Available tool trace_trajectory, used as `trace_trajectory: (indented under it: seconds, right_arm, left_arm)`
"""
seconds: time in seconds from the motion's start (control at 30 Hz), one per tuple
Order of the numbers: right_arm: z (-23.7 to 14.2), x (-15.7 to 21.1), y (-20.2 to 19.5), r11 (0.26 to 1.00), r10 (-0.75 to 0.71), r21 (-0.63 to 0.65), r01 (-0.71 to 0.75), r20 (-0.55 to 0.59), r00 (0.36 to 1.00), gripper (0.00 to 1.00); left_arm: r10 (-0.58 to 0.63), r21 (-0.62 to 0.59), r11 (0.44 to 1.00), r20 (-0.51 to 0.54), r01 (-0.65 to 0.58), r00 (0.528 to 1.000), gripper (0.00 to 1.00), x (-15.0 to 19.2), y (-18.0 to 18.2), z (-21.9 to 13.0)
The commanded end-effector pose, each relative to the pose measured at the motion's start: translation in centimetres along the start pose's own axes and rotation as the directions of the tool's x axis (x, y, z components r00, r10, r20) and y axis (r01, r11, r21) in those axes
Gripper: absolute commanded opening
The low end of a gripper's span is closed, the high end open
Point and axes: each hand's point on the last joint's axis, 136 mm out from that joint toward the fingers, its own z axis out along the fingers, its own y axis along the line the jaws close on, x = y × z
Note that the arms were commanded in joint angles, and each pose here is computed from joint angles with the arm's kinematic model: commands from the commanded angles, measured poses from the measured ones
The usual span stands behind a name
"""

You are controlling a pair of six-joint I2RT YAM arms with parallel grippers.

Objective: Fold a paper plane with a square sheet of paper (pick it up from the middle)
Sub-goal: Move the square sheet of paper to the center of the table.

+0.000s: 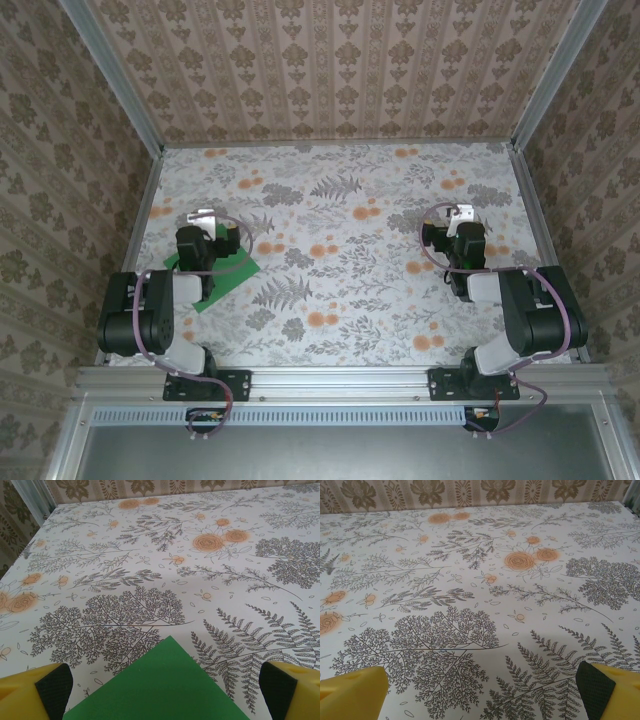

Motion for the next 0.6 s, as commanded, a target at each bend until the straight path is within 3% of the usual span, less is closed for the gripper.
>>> trace_trajectory:
  seconds: [0.0, 0.2, 0.27, 0.37, 0.5, 0.57]
  right_arm:
    - [-0.8, -2.3, -0.5, 1.0, 0.01, 0.02, -0.011, 0.06, 0.998, 1.0]
    - [-2.9, -6.2, -2.8, 0.985, 0.072, 0.15, -0.081, 0.064, 0.995, 1.0]
    - [-3.5, -7.7, -3.0, 0.978, 0.115, 0.169, -0.121, 0.046, 0.992, 1.0]
    - [-3.8, -8.6, -3.1, 0.947, 0.261, 0.206, -0.247, -0.046, 0.964, 1.0]
    - [-3.4, -9.1, -0.5, 0.941, 0.332, 0.119, -0.316, -0.155, 0.931, 1.0]
    - [-3.2, -8.9, 0.8, 0.926, 0.378, 0.078, -0.37, -0.189, 0.906, 1.0]
  left_arm:
    - [-0.003, -0.047, 0.999, 0.053, 0.006, 0.999, 1.0, -1.9, 1.0, -0.7]
    - [-0.066, -0.21, 0.976, -0.024, 0.06, 0.998, 1.0, -3.3, 3.7, -2.1]
    - [-0.153, -0.269, 0.954, -0.064, 0.13, 0.986, 1.0, -3.8, 4.5, -2.9]
    - [-0.268, -0.27, 0.936, -0.139, 0.224, 0.953, 1.0, -4.2, 4.1, -3.7]
    - [-0.373, -0.216, 0.921, -0.237, 0.326, 0.897, 1.0, -3.7, 1.9, -3.7]
    - [-0.451, -0.219, 0.89, -0.299, 0.399, 0.841, 1.0, -2.7, 0.9, -3.7]
